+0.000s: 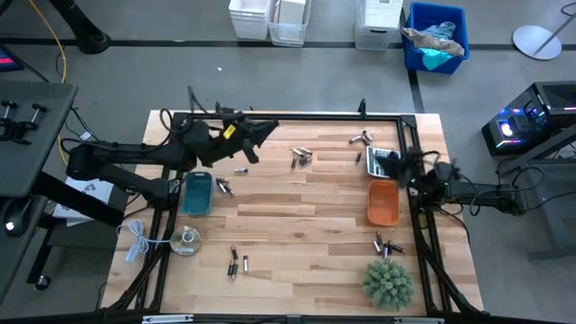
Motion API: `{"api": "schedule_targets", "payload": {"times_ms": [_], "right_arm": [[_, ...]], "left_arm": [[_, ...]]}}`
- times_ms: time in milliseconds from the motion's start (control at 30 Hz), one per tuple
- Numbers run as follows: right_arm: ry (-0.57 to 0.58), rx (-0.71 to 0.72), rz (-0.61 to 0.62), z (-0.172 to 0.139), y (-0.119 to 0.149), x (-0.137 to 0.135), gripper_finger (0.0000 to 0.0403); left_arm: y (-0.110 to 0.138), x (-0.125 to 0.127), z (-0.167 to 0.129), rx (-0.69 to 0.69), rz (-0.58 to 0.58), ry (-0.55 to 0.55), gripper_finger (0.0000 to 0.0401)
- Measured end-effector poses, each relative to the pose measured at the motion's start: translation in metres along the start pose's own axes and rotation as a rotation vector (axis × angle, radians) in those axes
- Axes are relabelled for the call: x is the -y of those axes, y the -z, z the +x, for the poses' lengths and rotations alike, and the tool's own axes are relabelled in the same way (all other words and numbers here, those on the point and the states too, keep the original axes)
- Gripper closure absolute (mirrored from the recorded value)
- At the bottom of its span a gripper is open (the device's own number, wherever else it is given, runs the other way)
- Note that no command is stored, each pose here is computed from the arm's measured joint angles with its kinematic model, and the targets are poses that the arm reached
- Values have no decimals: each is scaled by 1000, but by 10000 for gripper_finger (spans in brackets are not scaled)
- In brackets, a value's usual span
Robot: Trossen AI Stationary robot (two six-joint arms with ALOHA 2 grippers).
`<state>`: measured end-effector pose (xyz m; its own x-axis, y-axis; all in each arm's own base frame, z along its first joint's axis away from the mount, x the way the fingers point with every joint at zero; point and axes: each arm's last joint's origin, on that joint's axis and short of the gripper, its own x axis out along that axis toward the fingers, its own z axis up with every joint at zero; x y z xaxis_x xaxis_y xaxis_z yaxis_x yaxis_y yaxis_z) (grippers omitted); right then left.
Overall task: Sort batteries
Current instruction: Put the silver battery into the blue bin
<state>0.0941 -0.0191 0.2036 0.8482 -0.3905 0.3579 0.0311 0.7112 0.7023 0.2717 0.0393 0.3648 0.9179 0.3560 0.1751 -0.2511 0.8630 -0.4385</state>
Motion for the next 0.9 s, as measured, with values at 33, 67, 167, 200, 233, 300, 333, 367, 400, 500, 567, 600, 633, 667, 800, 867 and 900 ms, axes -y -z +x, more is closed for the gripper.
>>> {"api": "schedule_targets", "payload": {"times_ms": [33,67,167,200,233,300,333,367,400,500,567,600,633,667,800,867,900], "right_arm": [[-10,60,31,0,-4,-3,402],[-34,95,46,1,-7,-5,402],[-110,41,28,8,-12,-16,402],[-111,11,15,12,-14,-20,402],[-101,-23,-3,18,-15,-24,402],[-47,-90,-62,31,-15,-30,402],[-21,-123,-86,38,-15,-34,402],[0,-160,-113,46,-15,-37,402],[24,-201,-131,53,-15,-40,402],[100,-318,-199,72,-14,-47,402],[136,-369,-233,83,-12,-50,402],[147,-382,-246,87,-12,-52,402],[156,-394,-254,92,-11,-52,402],[163,-397,-257,96,-11,-53,402],[178,-411,-258,106,-10,-52,402],[181,-417,-252,107,-10,-51,402],[183,-417,-250,107,-10,-51,402]], "left_arm": [[-3,-2,2,-66,20,-4,398],[-8,-6,2,-157,35,-30,398],[-27,-19,-3,-491,153,-181,389],[-30,-24,-6,-600,211,-232,381],[-29,-30,-8,-708,262,-277,372],[-19,-47,-9,-900,326,-351,346],[-10,-56,-10,-995,335,-372,331],[-1,-66,-10,-1085,340,-393,314],[9,-76,-12,-1172,342,-412,298],[40,-102,-16,-1403,339,-468,250],[59,-118,-14,-1493,325,-495,223],[67,-124,-12,-1517,323,-499,212],[74,-130,-8,-1537,329,-497,203],[80,-136,-5,-1547,339,-491,195],[113,-159,0,-1704,340,-495,182],[124,-165,0,-1762,324,-501,181],[128,-167,1,-1779,317,-502,181]]}}
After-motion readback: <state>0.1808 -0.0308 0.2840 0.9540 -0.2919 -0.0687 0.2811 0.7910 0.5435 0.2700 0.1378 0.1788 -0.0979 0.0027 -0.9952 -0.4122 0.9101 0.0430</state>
